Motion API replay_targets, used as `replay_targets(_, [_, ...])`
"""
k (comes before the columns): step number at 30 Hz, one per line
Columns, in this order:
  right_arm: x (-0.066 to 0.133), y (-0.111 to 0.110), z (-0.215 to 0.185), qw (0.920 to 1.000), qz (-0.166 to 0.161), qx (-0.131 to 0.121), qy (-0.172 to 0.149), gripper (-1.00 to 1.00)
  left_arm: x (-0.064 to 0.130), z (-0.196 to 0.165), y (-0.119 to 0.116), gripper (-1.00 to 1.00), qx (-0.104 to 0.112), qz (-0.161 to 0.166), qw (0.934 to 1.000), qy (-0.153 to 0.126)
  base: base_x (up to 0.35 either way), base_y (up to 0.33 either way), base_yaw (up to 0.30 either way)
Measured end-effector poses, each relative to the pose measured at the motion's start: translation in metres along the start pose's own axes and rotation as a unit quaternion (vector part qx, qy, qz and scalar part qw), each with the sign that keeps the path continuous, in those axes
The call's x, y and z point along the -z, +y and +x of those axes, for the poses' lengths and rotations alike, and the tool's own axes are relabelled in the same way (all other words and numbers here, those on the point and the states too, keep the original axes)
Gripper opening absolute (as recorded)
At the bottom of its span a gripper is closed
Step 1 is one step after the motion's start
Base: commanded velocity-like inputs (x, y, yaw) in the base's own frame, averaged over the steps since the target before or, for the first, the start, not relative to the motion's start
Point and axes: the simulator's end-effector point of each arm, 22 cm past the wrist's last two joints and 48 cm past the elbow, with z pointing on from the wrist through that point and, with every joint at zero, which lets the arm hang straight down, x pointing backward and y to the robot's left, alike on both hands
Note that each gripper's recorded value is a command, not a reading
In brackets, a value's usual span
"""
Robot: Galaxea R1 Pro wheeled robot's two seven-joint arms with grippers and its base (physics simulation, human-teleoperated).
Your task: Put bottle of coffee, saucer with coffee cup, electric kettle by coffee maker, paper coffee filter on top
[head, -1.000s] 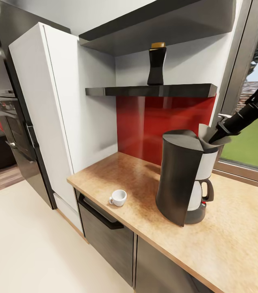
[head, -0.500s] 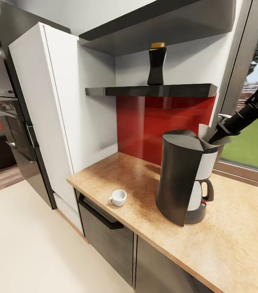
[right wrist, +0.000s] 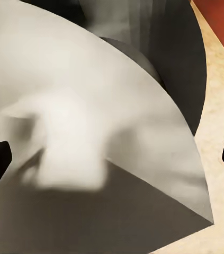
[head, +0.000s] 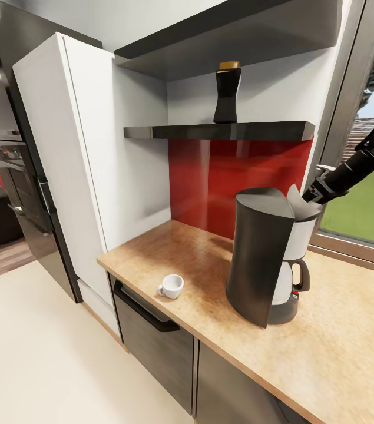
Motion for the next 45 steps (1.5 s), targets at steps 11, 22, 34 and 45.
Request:
replay_targets(11, [-0.001,0.003,-0.002,1.0,0.0,0.004,0.001,1.0,0.0,0.0,0.0,1.0,0.0,0.0,1.0,0.0,0.0,0.0,0.0])
replay_targets(22, [0.0,0.001,-0.001,1.0,0.0,0.001,0.0,1.0,0.0,-0.001,0.0,1.0,0.0,0.0,1.0,-0.001,0.0,0.0,0.0])
replay_targets(34, [0.006,0.008,-0.011,0.9997,0.003,0.022,-0.007,1.0,0.0,-0.001,0.0,1.0,0.0,0.0,1.0,-0.001,0.0,0.0,0.0])
replay_targets(45, [0.012,0.01,-0.014,0.9997,0.002,0.023,-0.008,1.0,0.006,-0.003,0.0,1.0,-0.001,0.0,1.0,0.0,0.0,0.0,0.0])
